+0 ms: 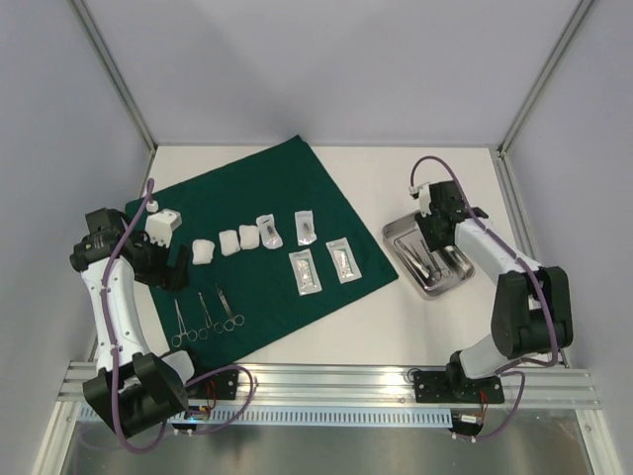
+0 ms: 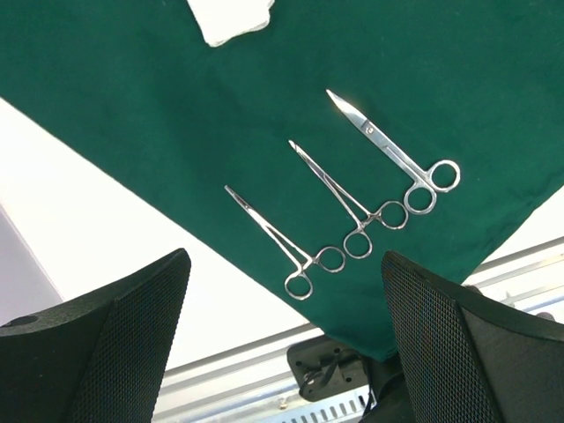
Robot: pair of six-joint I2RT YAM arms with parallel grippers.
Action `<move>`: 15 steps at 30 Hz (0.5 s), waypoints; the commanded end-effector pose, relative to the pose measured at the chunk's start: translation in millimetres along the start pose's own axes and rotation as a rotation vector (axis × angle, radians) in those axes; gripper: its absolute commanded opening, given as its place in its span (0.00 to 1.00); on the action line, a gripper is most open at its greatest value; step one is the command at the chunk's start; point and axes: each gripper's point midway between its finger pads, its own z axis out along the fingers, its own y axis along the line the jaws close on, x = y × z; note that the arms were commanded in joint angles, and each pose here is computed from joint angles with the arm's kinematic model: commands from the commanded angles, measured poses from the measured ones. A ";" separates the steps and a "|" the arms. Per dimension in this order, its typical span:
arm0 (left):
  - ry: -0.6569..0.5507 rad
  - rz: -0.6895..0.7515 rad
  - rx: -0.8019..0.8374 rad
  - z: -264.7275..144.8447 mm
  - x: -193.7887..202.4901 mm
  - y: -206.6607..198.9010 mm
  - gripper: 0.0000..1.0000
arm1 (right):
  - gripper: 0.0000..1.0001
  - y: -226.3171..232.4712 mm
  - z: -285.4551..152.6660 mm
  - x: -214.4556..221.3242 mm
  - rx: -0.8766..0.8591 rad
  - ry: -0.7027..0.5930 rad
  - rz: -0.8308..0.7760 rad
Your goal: Prepare the surgical pack
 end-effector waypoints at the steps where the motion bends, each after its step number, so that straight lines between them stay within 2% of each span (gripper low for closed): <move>1: 0.004 0.039 -0.034 -10.5 7.5 -3.5 0.98 | 0.36 -12.0 -65.0 -62.8 0.074 -0.211 0.110; 2: 0.014 0.039 -0.047 -10.6 11.1 -2.4 0.99 | 0.37 -6.5 -77.3 -67.5 0.074 -0.225 0.137; 3: 0.045 0.032 -0.064 -8.0 20.8 -0.8 0.99 | 0.40 -1.8 -100.4 -82.9 0.076 -0.293 0.194; 6: 0.128 0.009 -0.107 -0.9 43.0 6.0 0.99 | 0.45 38.6 -136.9 -100.6 0.086 -0.401 0.212; 8: 0.177 -0.002 -0.152 0.7 54.3 13.8 0.99 | 0.47 86.6 -154.1 -112.6 -0.011 -0.467 0.266; 9: 0.200 -0.009 -0.154 4.1 61.9 13.6 0.99 | 0.46 121.9 -160.7 -115.3 -0.099 -0.478 0.295; 11: 0.223 -0.013 -0.183 5.4 67.8 18.5 0.99 | 0.46 163.6 -168.8 -123.3 -0.210 -0.496 0.308; 15: 0.247 -0.021 -0.249 7.5 76.7 28.5 0.99 | 0.45 264.4 -188.5 -130.2 -0.352 -0.506 0.231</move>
